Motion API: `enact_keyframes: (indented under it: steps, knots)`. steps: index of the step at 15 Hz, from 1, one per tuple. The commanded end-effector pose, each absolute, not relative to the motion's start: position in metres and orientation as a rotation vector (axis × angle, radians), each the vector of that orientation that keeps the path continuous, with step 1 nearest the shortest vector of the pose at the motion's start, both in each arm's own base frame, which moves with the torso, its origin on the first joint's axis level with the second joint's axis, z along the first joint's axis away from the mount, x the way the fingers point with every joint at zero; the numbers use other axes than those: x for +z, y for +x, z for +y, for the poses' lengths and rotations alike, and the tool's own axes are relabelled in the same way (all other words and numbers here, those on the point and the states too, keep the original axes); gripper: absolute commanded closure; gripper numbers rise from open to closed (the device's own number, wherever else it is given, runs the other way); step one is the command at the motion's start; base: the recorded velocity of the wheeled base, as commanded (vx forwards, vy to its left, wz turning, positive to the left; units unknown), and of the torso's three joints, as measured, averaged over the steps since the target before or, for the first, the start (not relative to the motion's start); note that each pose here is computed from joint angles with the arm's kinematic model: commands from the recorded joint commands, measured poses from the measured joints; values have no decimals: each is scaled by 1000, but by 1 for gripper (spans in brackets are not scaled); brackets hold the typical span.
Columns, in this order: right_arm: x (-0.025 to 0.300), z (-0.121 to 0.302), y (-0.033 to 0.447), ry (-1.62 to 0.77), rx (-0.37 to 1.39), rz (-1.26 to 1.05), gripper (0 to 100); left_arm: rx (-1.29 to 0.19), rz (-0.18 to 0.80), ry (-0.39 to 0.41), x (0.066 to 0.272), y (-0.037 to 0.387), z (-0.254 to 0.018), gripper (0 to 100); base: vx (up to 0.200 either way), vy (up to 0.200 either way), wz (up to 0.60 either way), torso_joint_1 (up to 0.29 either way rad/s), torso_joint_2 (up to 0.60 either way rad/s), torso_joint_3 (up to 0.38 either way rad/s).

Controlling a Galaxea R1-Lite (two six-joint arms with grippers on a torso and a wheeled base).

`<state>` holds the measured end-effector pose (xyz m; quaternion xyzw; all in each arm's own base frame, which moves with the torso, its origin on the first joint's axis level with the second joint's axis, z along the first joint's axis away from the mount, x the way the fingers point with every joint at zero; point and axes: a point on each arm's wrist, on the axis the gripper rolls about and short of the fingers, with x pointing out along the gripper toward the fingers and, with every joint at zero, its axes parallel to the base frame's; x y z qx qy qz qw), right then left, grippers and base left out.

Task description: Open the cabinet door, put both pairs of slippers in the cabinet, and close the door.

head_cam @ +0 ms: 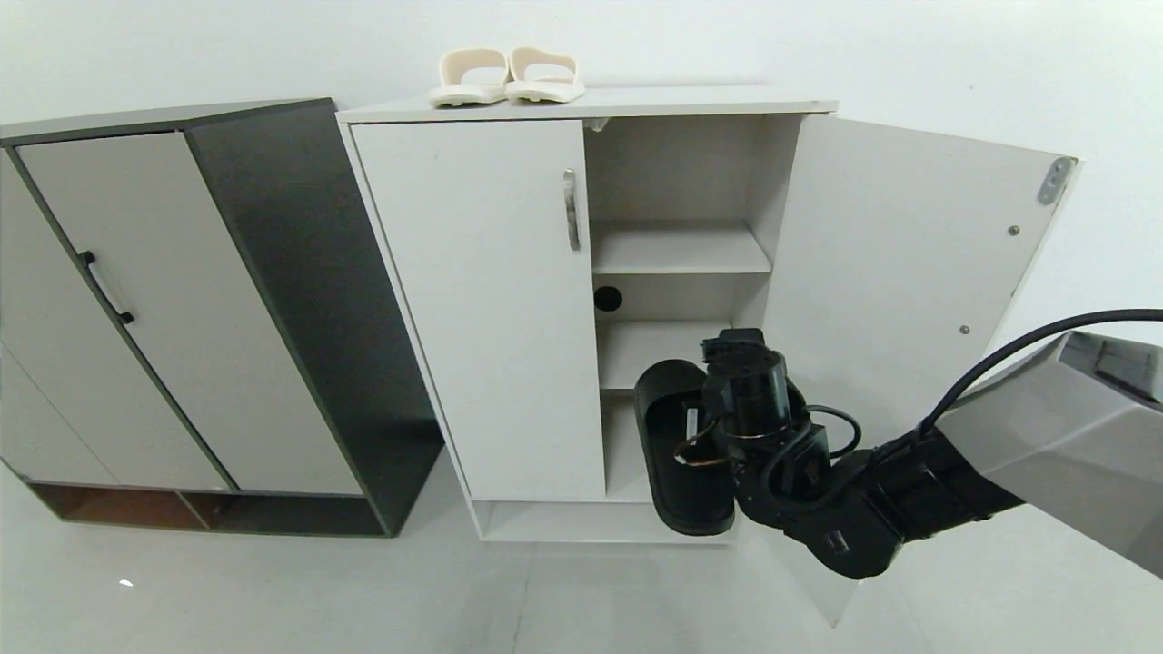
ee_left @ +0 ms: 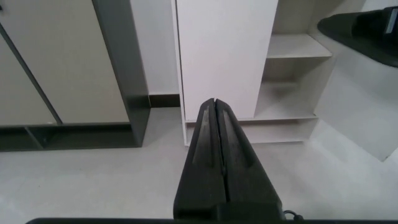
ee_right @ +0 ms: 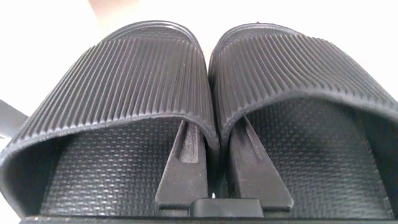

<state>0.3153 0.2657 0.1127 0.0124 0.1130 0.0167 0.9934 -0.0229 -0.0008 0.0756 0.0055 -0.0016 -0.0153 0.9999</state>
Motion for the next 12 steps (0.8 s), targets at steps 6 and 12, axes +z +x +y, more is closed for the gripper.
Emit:
enact_keyframes:
  steps: [6,12]
  knots:
    - [98,268,318,17,32,254,100,-29,0,11,75,-23,-1,100,0,0,0,0,0,0]
    - [64,279,331,-5,28,278,100,-29,-2,12,76,-23,-1,100,0,0,0,2,2,-137]
